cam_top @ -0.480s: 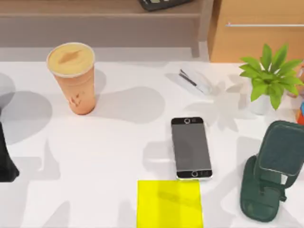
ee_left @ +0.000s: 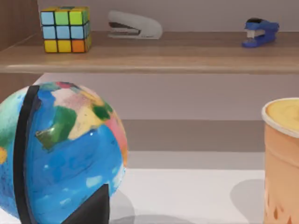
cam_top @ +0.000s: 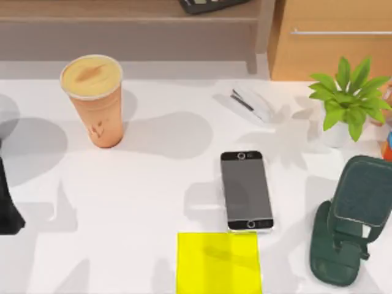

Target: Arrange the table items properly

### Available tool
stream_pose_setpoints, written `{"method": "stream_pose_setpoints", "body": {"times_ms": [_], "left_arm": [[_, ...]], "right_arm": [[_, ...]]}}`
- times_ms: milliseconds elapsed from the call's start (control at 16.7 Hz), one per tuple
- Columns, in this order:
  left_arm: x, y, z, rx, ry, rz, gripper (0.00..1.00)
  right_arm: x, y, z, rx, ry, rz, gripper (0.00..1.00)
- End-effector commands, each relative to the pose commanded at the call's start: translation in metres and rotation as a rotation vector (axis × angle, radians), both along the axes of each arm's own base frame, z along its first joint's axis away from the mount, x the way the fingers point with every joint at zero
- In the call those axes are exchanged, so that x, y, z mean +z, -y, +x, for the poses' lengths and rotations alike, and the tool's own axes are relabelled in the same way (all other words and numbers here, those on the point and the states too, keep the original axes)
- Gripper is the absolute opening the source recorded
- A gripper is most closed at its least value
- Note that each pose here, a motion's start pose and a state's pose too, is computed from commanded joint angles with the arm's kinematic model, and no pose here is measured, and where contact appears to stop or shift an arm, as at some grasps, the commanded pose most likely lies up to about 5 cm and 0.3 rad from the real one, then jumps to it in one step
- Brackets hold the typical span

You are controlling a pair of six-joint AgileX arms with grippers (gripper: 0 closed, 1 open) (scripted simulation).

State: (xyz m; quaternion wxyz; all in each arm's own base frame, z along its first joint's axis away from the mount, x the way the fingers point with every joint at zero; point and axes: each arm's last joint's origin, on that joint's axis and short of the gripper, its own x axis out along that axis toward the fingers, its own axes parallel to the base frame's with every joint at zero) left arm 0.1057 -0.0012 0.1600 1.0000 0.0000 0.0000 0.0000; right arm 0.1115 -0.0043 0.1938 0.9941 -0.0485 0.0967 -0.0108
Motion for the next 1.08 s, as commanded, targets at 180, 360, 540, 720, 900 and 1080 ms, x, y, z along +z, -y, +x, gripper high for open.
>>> {"method": "stream_pose_setpoints", "body": {"times_ms": [180,360,540,720,900,1080], "left_arm": [[0.000,0.000,0.000,0.000,0.000,0.000,1.00],[0.000,0.000,0.000,0.000,0.000,0.000,1.00],[0.000,0.000,0.000,0.000,0.000,0.000,1.00],[0.000,0.000,0.000,0.000,0.000,0.000,1.00],[0.000,0.000,0.000,0.000,0.000,0.000,1.00],[0.000,0.000,0.000,0.000,0.000,0.000,1.00]], "right_arm": [[0.021,0.004,0.019,0.002,-0.241,-0.075,1.00],[0.030,0.010,0.053,0.034,-0.563,-0.139,1.00],[0.026,0.018,0.093,0.098,-0.879,-0.177,1.00],[0.018,0.027,0.128,0.173,-1.115,-0.197,1.00],[0.012,0.036,0.157,0.240,-1.269,-0.205,1.00],[0.005,0.042,0.175,0.284,-1.355,-0.206,1.00]]}}
